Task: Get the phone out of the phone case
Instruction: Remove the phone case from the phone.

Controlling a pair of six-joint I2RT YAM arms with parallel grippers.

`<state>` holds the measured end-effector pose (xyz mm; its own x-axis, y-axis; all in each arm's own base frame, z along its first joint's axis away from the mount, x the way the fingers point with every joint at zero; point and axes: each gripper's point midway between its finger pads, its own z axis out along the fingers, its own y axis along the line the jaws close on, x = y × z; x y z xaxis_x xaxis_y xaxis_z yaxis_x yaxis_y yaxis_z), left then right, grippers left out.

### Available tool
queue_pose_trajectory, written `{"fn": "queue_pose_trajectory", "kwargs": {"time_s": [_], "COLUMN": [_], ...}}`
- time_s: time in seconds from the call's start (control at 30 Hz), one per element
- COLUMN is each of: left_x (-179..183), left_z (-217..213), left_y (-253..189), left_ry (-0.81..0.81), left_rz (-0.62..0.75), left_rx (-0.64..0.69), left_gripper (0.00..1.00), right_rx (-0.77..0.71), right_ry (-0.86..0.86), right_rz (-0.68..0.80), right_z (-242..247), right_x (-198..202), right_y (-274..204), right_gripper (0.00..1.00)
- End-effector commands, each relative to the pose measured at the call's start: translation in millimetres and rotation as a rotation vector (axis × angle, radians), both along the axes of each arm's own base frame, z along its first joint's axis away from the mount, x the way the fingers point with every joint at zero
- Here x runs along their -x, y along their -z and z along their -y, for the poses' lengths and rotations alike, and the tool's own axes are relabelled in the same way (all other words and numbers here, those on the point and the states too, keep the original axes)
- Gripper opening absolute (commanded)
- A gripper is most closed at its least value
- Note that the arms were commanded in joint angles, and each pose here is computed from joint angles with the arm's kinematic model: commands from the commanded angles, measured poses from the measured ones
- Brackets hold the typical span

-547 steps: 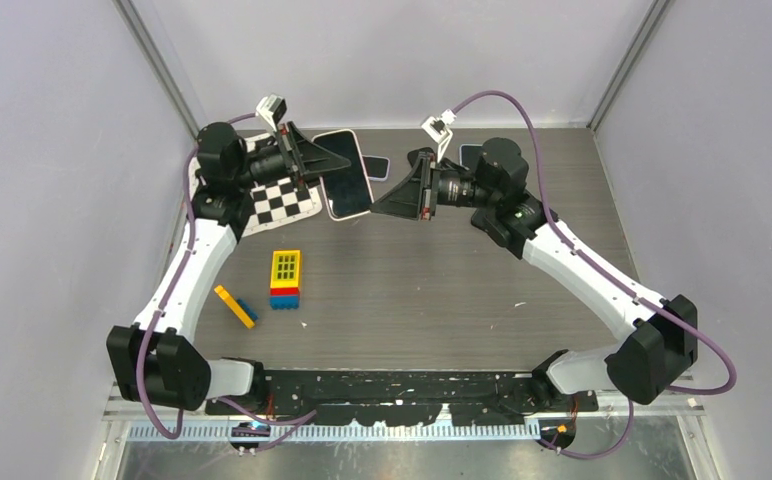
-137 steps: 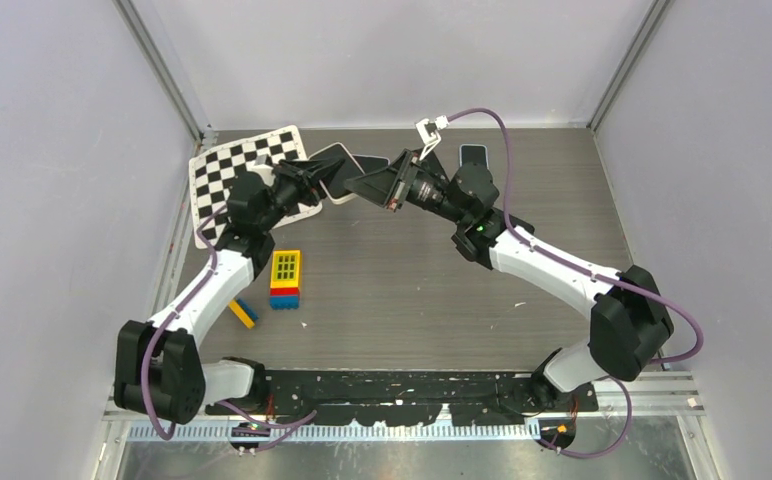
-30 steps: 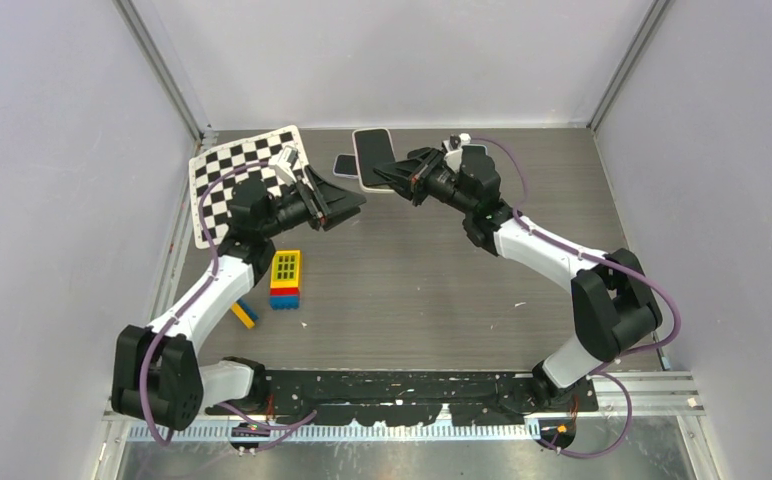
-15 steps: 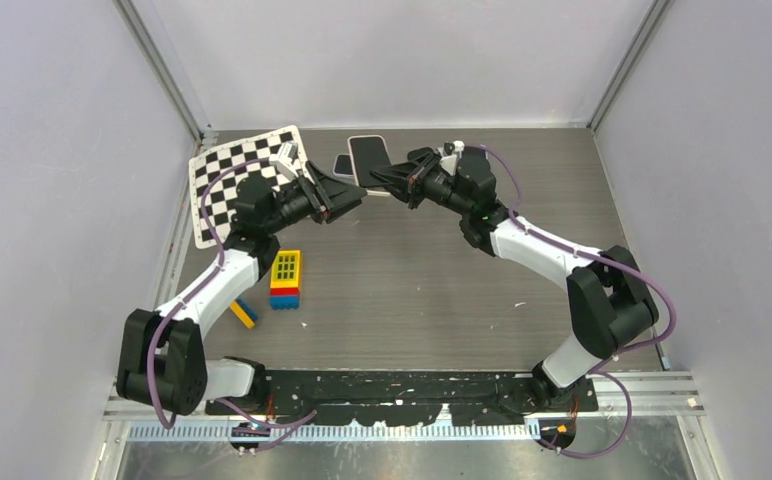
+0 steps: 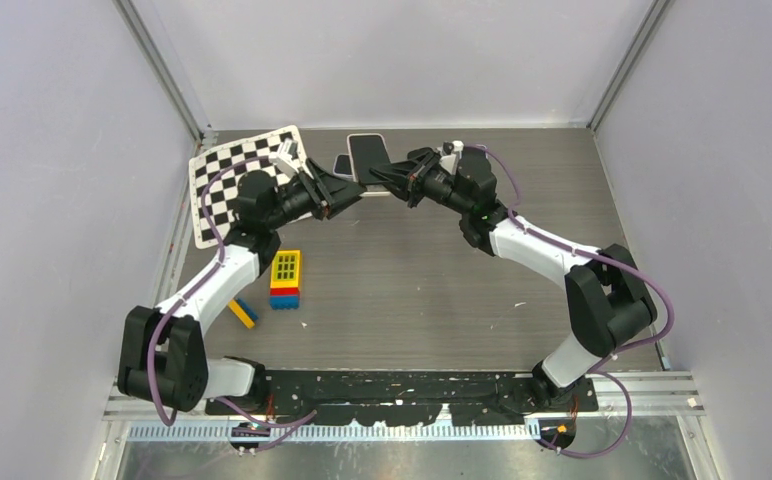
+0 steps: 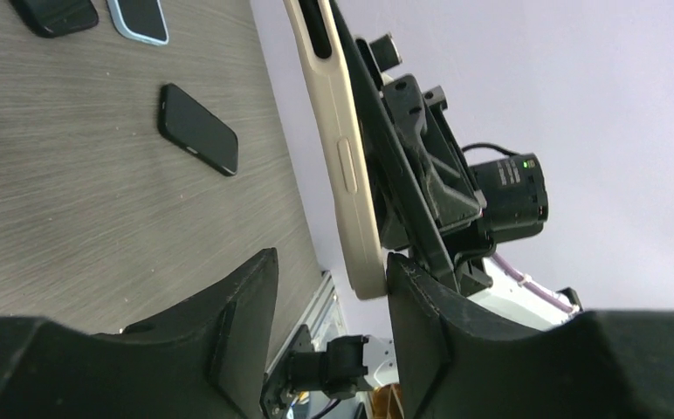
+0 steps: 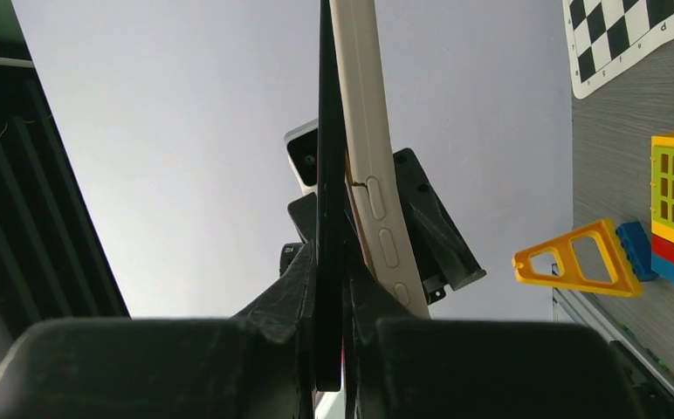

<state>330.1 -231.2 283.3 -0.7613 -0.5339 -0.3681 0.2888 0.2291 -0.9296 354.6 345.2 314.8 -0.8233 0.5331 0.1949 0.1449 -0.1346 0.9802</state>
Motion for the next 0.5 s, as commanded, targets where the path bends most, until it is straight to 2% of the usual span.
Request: {"fn": "queue_pose_trajectory", "kwargs": {"time_s": [0.0, 0.03, 0.07, 0.13, 0.17, 0.37, 0.47], "left_x": [-24, -28, -31, -37, -39, -55, -61], "left_z": [-7, -7, -7, -8, -10, -45, -61], "left_y": [-10, -7, -5, 6, 11, 60, 77], "left_ry": [-0.096, -0.102, -0.106, -0.111, -0.116, -0.219, -0.251], "left_rz": [-0.018, -0.031, -0.042, -0.068, -0.078, -0.157, -0.17], "left_rx": [-0.022, -0.031, -0.042, -0.079, -0.104, -0.347, -0.461], "left_gripper": [0.49, 0.45, 0.37, 0.11, 0.01, 0.0, 0.0], "right_rx": [-0.072, -0.064, -0.061, -0.059, -0.06, -0.052, 0.009], "right_ry": [-0.075, -0.078, -0.087, -0.097, -0.098, -0.177, -0.256], "right_rz": [0.192, 0.195, 0.195, 0.203, 0.205, 0.243, 0.286], "right_z": [-4, -5, -6, -6, -5, -4, -1], "right_x": [22, 22, 23, 23, 23, 34, 39], "right_y": [-60, -58, -56, -55, -55, -53, -35], "right_gripper": [0.01, 0.01, 0.01, 0.01, 0.01, 0.01, 0.01]}}
